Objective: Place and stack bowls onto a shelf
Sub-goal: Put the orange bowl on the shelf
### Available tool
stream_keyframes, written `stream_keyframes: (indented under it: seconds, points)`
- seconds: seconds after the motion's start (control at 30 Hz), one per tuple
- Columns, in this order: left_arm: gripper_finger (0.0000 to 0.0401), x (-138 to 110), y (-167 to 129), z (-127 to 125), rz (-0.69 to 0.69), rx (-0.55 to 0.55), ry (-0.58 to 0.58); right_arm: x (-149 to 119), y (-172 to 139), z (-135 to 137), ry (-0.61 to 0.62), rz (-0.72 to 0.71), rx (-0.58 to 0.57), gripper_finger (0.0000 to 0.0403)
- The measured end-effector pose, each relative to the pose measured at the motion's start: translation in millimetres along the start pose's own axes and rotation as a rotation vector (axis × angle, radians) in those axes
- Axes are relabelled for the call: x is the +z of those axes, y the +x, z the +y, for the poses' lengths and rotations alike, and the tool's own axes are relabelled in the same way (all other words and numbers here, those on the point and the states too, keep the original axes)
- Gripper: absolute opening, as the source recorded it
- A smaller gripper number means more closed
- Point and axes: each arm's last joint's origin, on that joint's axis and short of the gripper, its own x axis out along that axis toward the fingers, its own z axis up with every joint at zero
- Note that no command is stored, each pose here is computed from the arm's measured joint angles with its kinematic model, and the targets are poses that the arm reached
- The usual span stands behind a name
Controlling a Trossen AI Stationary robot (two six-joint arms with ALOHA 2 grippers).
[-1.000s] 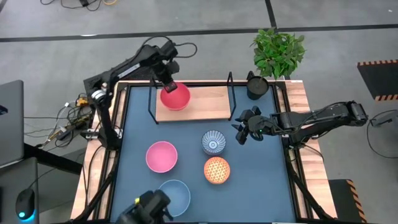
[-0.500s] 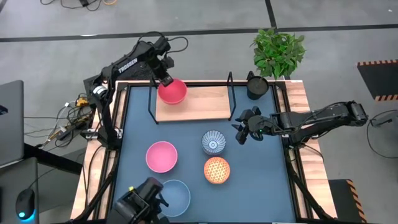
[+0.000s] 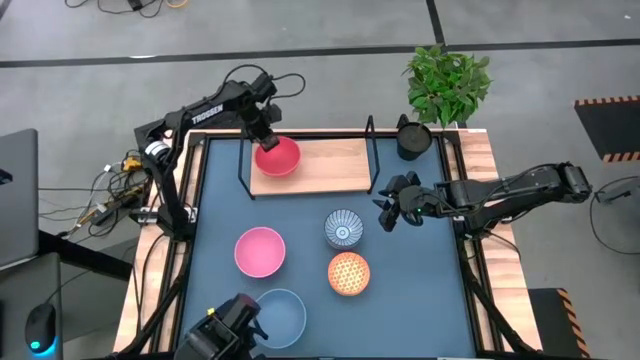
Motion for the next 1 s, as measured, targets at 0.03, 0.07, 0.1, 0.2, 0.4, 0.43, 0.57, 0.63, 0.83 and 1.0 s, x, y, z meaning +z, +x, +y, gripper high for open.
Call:
stream_keyframes:
  seconds: [0.03, 0.07, 0.1, 0.2, 0.4, 0.43, 0.57, 0.63, 0.83, 1.0]
  points:
    - [0.0, -1, -1, 0, -0.003, 0.014, 0.0, 0, 0, 0, 0.0, 0.0, 0.0, 0.0177]
    - [0.0, -3, -4, 1, -0.009, 0.028, -0.005, 0, 0, 0, 0.0, 0.0, 0.0, 0.0177]
    - [0.0, -4, -6, 2, -0.011, 0.038, -0.01, 0, 0, 0, 0.0, -0.001, 0.0, 0.0177]
    - [0.0, -4, -15, 4, -0.042, 0.088, -0.017, 0, 0, 0, 0.002, -0.002, 0.001, 0.0177]
    - [0.0, -5, -20, 2, -0.04, 0.096, -0.02, 0, 0, 0, 0.01, -0.004, 0.002, 0.0177]
    - [0.0, -5, -20, 2, -0.046, 0.084, -0.02, 0, 0, 0, 0.01, -0.005, 0.002, 0.0177]
    - [0.0, -5, -19, 1, -0.048, 0.078, -0.019, 1, 0, 0, 0.011, -0.005, 0.003, 0.0177]
    - [0.0003, -5, -19, 1, -0.048, 0.076, -0.02, 1, 0, 0, 0.011, -0.006, 0.003, 0.0177]
    - [0.0036, -6, -19, 0, -0.039, 0.05, -0.008, 1, 0, 0, 0.01, -0.005, 0.003, 0.0177]
    - [0.0073, -6, -19, -2, -0.046, 0.002, 0.008, 1, 0, 0, 0.01, -0.005, 0.003, 0.0177]
